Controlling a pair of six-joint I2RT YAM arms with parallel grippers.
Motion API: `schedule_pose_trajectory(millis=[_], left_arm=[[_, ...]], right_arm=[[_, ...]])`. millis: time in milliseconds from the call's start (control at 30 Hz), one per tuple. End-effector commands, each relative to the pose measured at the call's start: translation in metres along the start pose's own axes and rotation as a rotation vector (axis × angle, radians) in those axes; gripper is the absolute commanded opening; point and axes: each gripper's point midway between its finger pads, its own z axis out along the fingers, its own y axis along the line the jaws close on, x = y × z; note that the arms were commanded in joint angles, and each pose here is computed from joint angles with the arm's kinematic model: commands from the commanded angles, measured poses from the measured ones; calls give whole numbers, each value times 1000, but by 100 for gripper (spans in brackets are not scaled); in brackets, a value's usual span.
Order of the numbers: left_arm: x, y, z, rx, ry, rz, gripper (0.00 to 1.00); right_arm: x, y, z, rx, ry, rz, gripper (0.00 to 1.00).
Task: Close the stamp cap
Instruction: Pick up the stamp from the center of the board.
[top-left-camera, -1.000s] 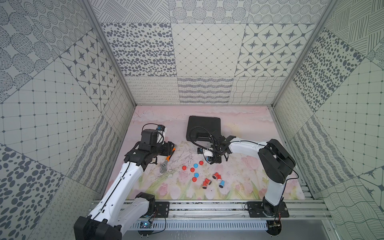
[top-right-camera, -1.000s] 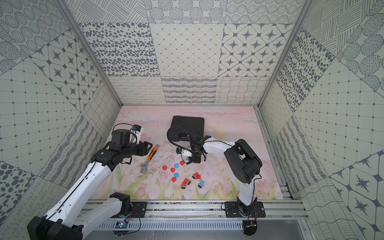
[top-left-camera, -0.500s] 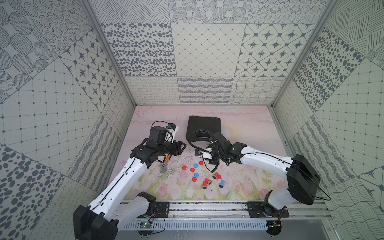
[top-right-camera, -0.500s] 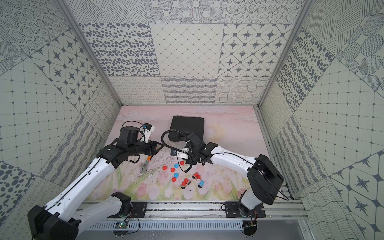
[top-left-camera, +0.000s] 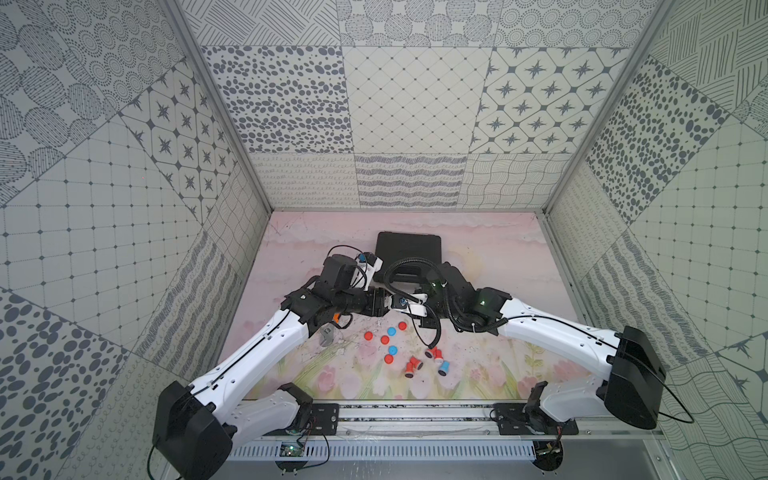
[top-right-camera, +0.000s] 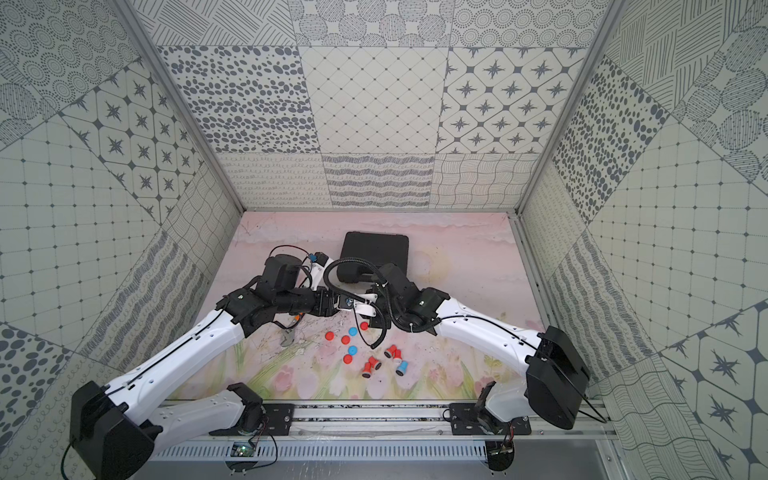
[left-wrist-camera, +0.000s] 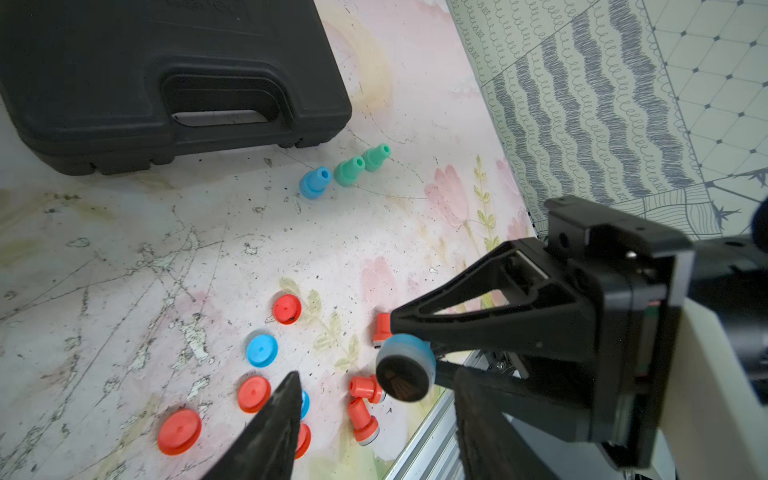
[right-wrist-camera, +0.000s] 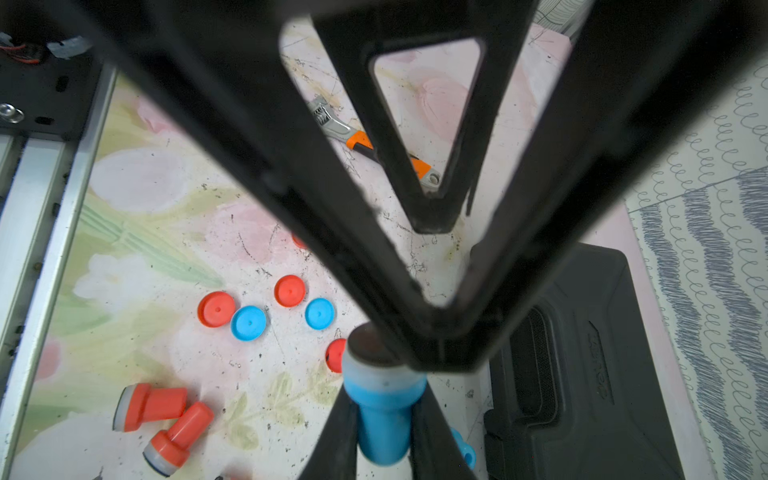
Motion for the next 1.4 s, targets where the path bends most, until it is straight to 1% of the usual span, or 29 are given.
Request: schedule_pose_trajectory(millis=[0,133,533,867,1033,1100,1200,1267,1367], left_arm=[[-10,-22,8,106,-15,-25,58],[-8,-28,14,152,8,-32,56],[0,-37,17,220,40,-16,41],[2,-45,13,264,46,-2,38],[0,-47,9,268,28,15,28],[-1,-47,8,261,24,24,21],[-4,-50,3,259,7,40,13],[-8,-56,-3,278,-14,57,9],[-19,-76,-17,350,-62,95,7]], right_arm=[[-18,-4,-9,29,-74,-20,0],[-20,-9,-11,54,-81,-18,0],[-30,-19,-22,117,-122,-27,0],[-37,-23,-37,162,-162,-32,1],[-40,-20,-41,149,-178,-44,2],[-42,-19,-42,144,-187,-50,2],[-47,-19,-48,152,-212,-53,7],[-52,-22,-56,169,-239,-47,16],[-67,-26,-76,210,-317,-40,26]])
